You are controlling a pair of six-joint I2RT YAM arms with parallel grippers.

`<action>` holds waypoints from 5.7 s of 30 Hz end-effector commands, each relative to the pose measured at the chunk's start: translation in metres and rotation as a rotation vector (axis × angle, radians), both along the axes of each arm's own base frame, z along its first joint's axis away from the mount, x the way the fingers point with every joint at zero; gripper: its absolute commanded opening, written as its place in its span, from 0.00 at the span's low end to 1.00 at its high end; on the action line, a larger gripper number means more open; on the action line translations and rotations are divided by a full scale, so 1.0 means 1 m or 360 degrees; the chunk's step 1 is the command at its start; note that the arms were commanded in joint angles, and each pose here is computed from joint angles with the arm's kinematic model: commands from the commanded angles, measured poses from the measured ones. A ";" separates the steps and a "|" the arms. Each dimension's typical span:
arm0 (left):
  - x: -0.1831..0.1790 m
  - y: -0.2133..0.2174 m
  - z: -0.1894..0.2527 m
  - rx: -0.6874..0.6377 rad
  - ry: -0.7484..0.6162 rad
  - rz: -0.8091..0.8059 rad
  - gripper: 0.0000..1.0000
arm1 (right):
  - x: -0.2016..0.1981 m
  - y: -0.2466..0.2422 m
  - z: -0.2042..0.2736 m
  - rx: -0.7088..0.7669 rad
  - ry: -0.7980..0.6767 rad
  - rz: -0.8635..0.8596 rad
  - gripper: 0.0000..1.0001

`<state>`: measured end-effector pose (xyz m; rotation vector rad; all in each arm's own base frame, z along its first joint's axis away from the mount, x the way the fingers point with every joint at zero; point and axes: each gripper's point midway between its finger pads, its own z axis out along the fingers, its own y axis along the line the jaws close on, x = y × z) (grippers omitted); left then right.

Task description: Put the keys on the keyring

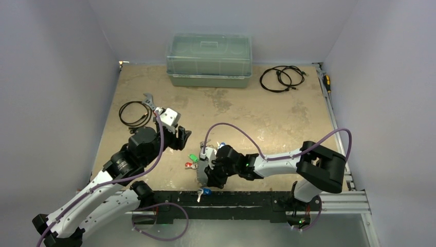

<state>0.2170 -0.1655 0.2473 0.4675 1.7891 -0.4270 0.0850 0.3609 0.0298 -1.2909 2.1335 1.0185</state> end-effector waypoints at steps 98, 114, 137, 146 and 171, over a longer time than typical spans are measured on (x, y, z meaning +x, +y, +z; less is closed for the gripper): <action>-0.062 -0.078 0.056 -0.0629 -0.0554 -0.0899 0.70 | 0.073 -0.032 0.357 0.1367 -0.0743 -0.0710 0.00; -0.060 -0.097 0.051 -0.0764 -0.0502 -0.0942 0.72 | 0.070 -0.032 0.363 0.1397 -0.0734 -0.0691 0.00; -0.050 -0.082 0.068 -0.0619 -0.0585 -0.0773 0.66 | 0.081 -0.037 0.361 0.1381 -0.0746 -0.0802 0.00; -0.060 -0.090 0.081 -0.0651 -0.0551 -0.0858 0.54 | 0.093 -0.042 0.359 0.1360 -0.0753 -0.0931 0.00; -0.045 -0.104 0.062 -0.0261 -0.0630 -0.0920 0.79 | 0.081 -0.043 0.363 0.1410 -0.0673 -0.0870 0.00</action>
